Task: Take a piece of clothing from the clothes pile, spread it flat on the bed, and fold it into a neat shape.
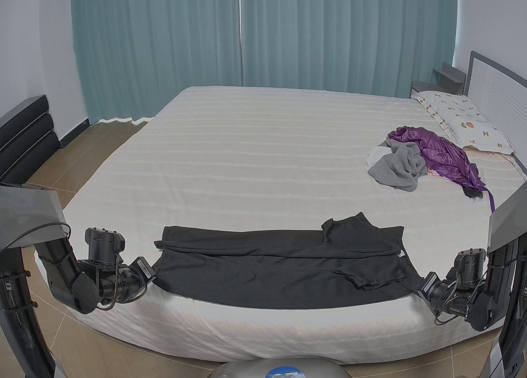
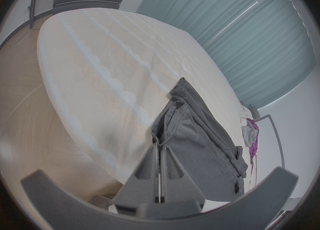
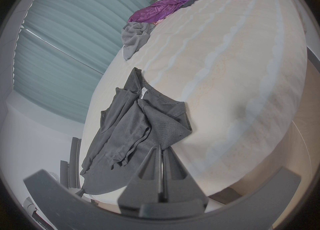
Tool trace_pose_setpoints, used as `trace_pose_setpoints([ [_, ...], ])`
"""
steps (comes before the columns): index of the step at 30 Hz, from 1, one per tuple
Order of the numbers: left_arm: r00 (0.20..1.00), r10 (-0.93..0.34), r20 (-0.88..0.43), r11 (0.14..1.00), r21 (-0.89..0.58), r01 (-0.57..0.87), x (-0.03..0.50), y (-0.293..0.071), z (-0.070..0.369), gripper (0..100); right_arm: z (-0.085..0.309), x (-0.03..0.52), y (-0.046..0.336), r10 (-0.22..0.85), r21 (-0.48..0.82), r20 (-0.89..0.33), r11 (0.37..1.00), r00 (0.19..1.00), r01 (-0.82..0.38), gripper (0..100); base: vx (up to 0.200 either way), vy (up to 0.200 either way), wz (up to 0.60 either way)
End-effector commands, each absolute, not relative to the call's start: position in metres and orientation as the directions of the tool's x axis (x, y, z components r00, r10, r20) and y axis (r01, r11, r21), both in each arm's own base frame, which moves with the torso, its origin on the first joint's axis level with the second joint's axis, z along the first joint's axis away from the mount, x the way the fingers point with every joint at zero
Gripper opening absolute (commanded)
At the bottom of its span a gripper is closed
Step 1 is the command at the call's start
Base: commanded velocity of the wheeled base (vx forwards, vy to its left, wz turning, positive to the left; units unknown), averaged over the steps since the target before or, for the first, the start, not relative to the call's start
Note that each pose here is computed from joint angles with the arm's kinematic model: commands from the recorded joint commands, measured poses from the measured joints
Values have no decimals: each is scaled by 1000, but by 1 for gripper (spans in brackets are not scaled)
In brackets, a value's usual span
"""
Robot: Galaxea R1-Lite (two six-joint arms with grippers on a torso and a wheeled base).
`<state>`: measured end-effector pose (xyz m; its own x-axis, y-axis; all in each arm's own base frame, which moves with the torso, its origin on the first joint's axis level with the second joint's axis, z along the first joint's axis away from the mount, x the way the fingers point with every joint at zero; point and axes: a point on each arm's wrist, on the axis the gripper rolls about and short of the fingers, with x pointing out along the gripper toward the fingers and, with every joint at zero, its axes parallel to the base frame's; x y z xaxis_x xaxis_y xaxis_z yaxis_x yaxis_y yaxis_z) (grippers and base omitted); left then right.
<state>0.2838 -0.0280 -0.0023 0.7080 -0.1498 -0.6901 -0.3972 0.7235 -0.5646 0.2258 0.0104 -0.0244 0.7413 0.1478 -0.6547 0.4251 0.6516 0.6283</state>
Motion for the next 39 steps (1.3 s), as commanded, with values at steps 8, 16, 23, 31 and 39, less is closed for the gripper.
trace_pose_setpoints([
  [8,707,-141,-693,754,-538,-377,277,-24,2,0,-10,218,10,135,628,-634,664,761,406,0,0,0,0],
  [16,687,-139,-713,778,-508,-369,273,-24,-3,0,-17,214,10,133,596,-665,687,734,415,0,0,0,0],
  [23,680,-140,-719,780,-504,-372,273,-24,-5,100,-21,214,10,136,587,-678,692,723,420,100,0,0,0],
  [31,696,-141,-704,771,-519,-369,276,-23,-2,100,13,216,9,136,652,-551,686,824,323,100,0,0,0],
  [39,758,-153,-634,744,-579,-334,278,-17,19,100,37,215,33,237,720,-445,668,863,188,100,0,0,0],
])
